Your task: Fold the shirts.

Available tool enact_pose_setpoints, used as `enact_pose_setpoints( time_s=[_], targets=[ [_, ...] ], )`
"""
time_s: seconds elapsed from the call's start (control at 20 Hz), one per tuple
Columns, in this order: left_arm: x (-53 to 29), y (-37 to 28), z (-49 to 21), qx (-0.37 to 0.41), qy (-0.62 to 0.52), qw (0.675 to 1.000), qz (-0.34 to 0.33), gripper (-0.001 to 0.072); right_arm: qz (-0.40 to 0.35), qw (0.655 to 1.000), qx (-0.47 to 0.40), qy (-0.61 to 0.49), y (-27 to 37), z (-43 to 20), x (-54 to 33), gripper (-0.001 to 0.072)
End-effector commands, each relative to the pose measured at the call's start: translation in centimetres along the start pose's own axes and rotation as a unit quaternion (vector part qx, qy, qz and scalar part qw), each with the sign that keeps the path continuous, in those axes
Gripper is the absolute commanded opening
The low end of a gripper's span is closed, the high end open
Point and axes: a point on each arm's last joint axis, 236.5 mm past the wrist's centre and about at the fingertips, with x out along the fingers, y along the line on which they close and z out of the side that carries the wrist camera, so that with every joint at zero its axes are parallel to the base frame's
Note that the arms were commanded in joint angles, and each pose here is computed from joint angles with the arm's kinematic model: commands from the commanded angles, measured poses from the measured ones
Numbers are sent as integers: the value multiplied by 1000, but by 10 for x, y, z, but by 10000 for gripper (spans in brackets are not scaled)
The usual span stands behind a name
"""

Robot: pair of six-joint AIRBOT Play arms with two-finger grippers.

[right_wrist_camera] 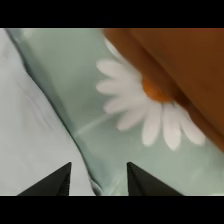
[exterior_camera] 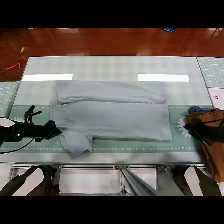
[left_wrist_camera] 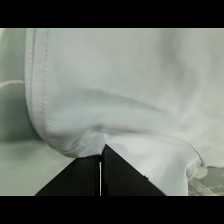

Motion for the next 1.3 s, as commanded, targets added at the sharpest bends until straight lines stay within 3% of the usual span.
enact_pose_setpoints(
  time_s=[0.0, 0.7, 0.9, 0.95, 1.0, 1.05, 1.25],
  targets=[
    [-3, -6, 3, 6, -2, 1000, -7, 19, 12, 998, 31, 60, -6, -37, 12, 412],
    [-3, -6, 5, 6, -5, 1000, -6, 19, 118, 972, 85, 183, 22, -61, 53, 411],
    [-3, -6, 5, 6, -5, 1000, -6, 19, 125, 972, 62, 189, 42, -63, 75, 402],
    [-3, -6, 5, 6, -6, 1000, -6, 19, 135, 972, 51, 185, 54, -59, 78, 309],
    [-5, -7, 8, 8, -9, 1000, -6, 19, 148, 972, 22, 179, 66, -53, 76, 130],
    [-9, -10, 13, 12, -15, 1000, -7, 19, 161, 971, -12, 176, 78, -47, 69, 29],
    [-46, -43, 62, 41, -78, 996, -29, 19, 177, 970, -78, 145, 107, -4, 36, 29]
  ],
)
